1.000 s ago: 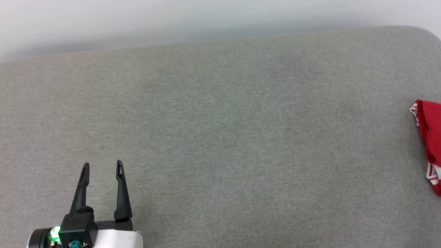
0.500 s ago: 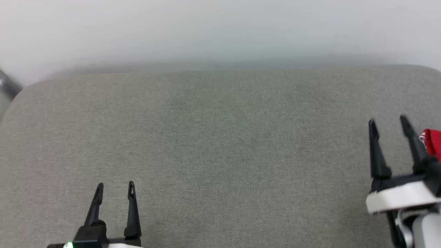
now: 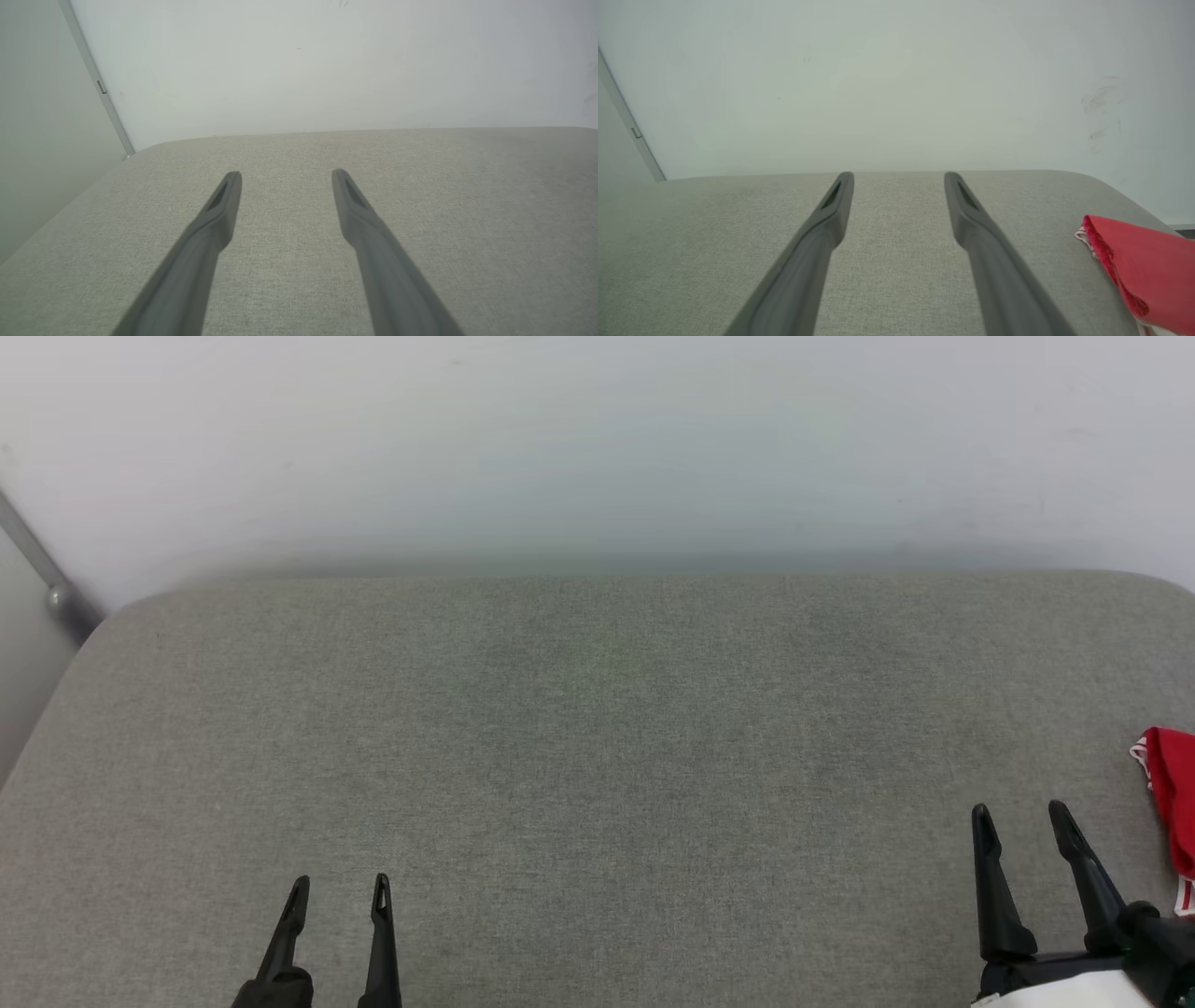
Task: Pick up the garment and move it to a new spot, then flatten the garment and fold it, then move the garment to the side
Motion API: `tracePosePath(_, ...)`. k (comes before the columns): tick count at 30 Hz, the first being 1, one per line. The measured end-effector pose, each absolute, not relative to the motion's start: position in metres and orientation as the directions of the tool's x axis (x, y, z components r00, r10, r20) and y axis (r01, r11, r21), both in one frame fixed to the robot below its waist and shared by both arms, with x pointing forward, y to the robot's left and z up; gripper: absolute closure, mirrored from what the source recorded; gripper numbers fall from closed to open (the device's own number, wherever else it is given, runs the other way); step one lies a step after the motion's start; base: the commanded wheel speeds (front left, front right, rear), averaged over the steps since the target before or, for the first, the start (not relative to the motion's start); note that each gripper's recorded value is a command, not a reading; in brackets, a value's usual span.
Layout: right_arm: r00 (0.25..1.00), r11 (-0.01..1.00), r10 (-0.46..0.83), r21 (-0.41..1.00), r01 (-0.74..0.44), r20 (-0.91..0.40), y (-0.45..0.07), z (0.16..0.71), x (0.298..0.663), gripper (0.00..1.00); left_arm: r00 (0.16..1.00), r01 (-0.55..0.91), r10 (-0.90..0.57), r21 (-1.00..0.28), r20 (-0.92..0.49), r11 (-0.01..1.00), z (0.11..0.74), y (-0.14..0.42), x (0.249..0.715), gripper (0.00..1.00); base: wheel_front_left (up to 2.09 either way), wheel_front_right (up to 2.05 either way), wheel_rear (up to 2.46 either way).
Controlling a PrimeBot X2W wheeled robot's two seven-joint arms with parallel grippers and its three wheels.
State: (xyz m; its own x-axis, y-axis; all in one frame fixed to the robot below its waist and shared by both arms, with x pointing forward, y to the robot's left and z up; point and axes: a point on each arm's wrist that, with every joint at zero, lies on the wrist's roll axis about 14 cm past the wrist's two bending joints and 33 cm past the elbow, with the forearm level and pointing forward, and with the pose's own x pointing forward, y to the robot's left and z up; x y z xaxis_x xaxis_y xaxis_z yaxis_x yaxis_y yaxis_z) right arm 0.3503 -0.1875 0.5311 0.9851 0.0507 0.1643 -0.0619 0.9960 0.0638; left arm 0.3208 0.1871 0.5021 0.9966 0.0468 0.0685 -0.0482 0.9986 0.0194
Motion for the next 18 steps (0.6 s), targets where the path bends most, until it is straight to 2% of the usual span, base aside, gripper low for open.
tracePosePath(18, 0.992, 0.990, 0.037, 0.129, -0.053, 0.122, -0.186, 0.516, 0.323, 0.00, 0.996, -0.041, 0.041, 0.003, 0.075, 0.999, 0.503, 0.185, 0.310, 0.00, 0.00, 0.00, 0.00)
